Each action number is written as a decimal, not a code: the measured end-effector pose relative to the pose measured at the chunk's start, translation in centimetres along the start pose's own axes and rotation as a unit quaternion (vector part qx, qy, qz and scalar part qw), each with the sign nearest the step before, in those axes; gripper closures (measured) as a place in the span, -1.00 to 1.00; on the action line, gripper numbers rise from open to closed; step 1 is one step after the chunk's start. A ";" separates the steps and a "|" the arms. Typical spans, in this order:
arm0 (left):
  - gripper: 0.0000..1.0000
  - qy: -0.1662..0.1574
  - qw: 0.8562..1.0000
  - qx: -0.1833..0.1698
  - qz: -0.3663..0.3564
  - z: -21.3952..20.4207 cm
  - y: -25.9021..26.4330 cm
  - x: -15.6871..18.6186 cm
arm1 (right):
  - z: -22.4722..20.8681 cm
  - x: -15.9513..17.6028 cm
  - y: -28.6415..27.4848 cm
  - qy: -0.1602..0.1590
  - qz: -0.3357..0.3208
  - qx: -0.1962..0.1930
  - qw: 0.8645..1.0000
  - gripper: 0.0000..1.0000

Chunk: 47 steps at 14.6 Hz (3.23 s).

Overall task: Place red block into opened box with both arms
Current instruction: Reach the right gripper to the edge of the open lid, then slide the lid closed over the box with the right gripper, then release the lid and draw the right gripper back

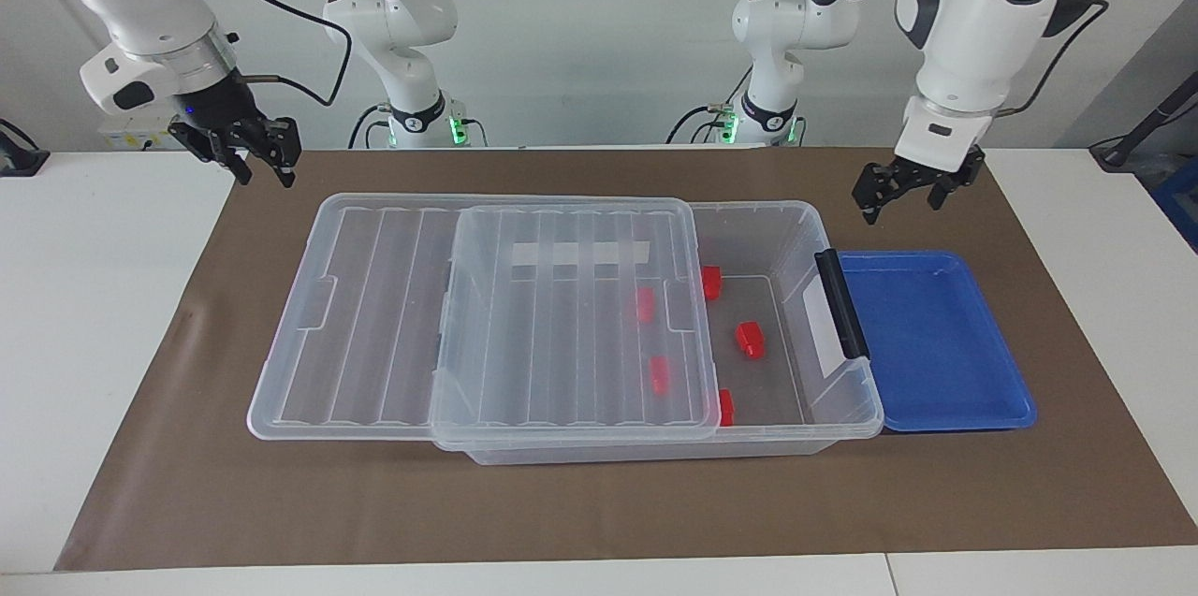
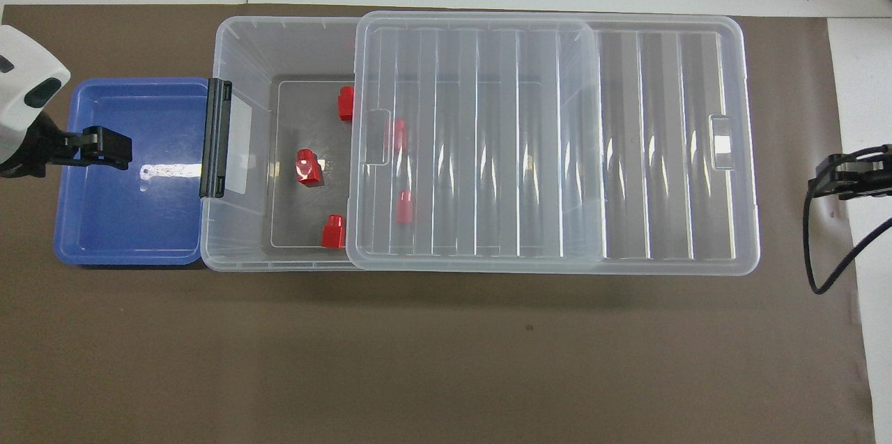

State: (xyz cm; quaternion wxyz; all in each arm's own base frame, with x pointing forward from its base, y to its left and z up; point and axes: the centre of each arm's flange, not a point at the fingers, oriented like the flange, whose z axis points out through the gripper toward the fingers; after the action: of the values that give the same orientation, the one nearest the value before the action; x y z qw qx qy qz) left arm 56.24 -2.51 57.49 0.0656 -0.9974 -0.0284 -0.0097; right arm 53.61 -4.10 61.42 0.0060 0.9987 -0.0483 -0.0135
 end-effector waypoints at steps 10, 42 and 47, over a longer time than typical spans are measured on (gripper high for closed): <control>-1.00 -0.008 1.000 0.001 0.010 -0.6 0.0 -0.7 | 8.5 6.2 2.8 0.064 -0.127 -0.021 0.990 0.98; -1.00 -0.030 0.997 -0.077 0.004 -0.5 0.6 -1.1 | 15.4 8.7 -13.9 0.086 -0.175 0.007 0.981 0.98; -1.00 -0.027 0.997 -0.078 0.004 -0.6 0.7 -1.1 | 15.4 8.2 -15.5 0.084 -0.165 0.043 0.982 0.98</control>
State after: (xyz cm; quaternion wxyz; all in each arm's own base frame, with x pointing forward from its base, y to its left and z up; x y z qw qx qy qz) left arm 55.19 -3.34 58.00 -0.0127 -0.9995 -0.0249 0.0152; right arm 62.89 10.38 45.61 -0.0351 0.9899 0.1173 0.0721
